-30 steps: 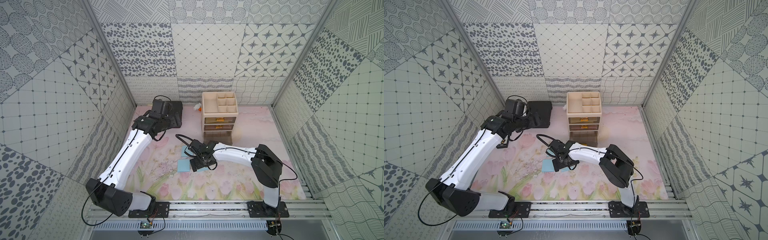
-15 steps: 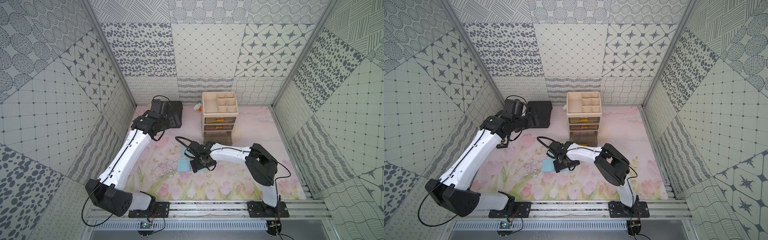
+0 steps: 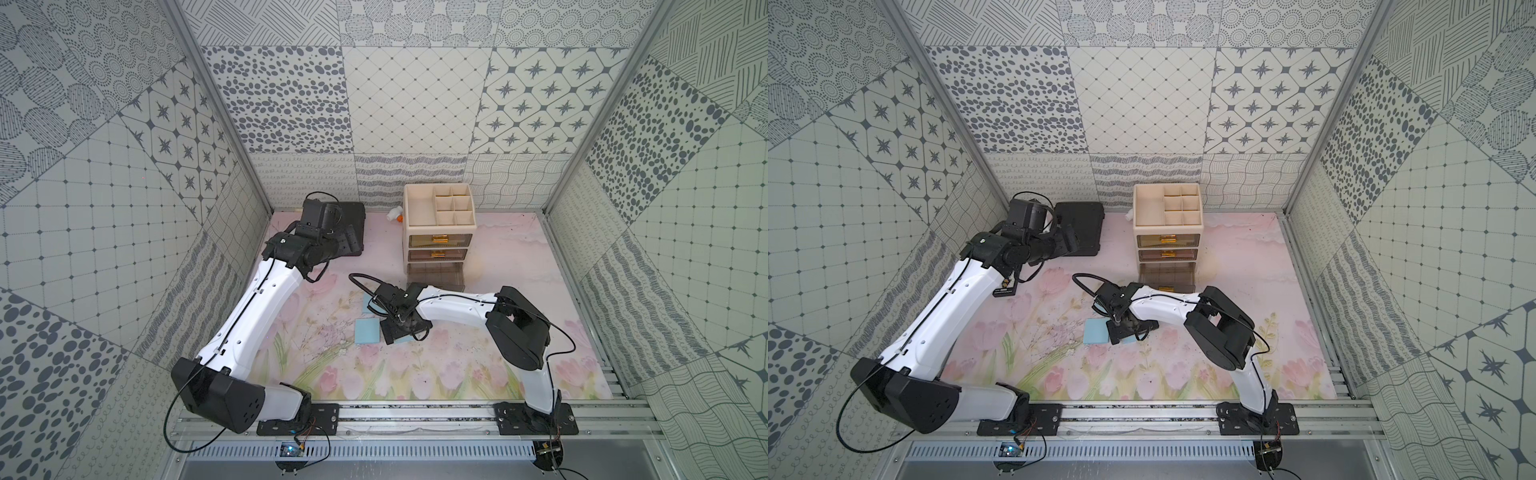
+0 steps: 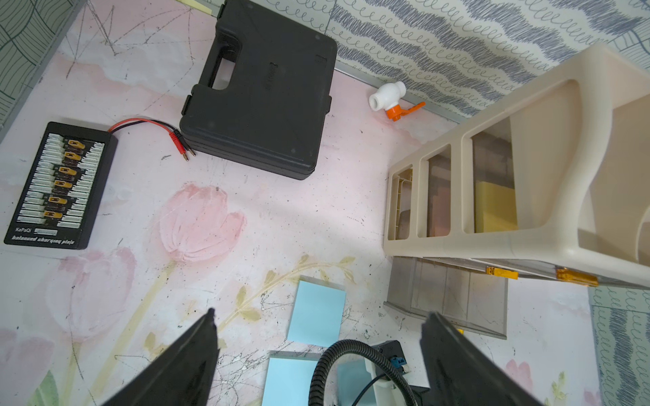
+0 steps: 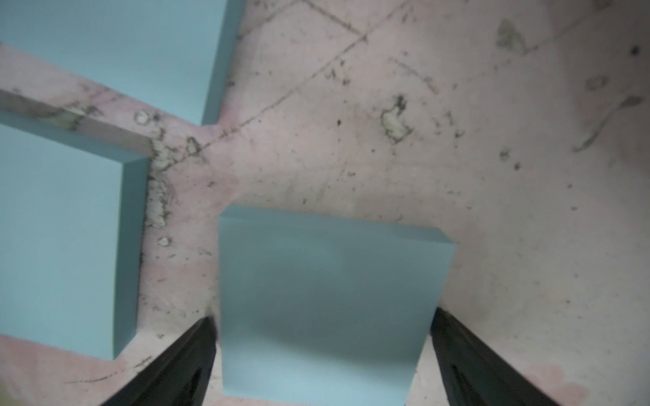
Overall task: Please put the sticky notes in the drawer by color
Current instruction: Pick up the sticky notes from the center of the board.
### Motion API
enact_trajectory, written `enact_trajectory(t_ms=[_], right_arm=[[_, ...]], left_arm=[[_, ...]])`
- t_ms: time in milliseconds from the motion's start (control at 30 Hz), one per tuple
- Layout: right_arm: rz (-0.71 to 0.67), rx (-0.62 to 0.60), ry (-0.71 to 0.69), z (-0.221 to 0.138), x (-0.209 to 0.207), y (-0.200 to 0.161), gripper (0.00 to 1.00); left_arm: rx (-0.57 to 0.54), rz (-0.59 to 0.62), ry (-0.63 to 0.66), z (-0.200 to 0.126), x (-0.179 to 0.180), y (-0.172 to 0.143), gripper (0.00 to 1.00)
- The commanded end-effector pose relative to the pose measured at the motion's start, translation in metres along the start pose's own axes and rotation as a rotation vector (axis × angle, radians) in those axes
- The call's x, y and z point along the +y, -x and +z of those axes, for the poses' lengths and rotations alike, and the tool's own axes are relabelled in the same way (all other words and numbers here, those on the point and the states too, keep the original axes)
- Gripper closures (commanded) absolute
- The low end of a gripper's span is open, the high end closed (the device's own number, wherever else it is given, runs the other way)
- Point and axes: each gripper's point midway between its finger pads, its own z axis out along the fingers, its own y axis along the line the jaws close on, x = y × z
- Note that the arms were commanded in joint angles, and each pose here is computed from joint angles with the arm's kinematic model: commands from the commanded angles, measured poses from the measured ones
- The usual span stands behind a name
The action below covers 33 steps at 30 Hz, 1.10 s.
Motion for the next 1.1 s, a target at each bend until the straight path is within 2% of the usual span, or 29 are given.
enact_trajectory(t_ms=[0,100,167,600,1067], right_arm=[[0.011,0.008,-0.006,0.014,0.001,0.002,0.08],[0.01,0.018,-0.004,0.015,0.002,-0.001,0.21],[0.011,0.014,-0.007,0.014,0.001,-0.001,0.25],[0.03,-0.082,0.002,-0.035,-0.006,0.012,0.25],[0.018,-0.264,-0.024,-0.152,-0.026,0.048,0.25]], left_arm=[[-0.019,0.01,0.019,-0.004,0.007,0.003,0.08],[-0.023,0.009,0.019,-0.004,0.007,0.004,0.08],[-0.021,0.008,0.014,-0.004,0.007,0.004,0.08],[-0.02,0.002,0.016,-0.003,0.009,0.003,0.08],[0.002,-0.003,0.032,0.006,0.011,-0.001,0.08]])
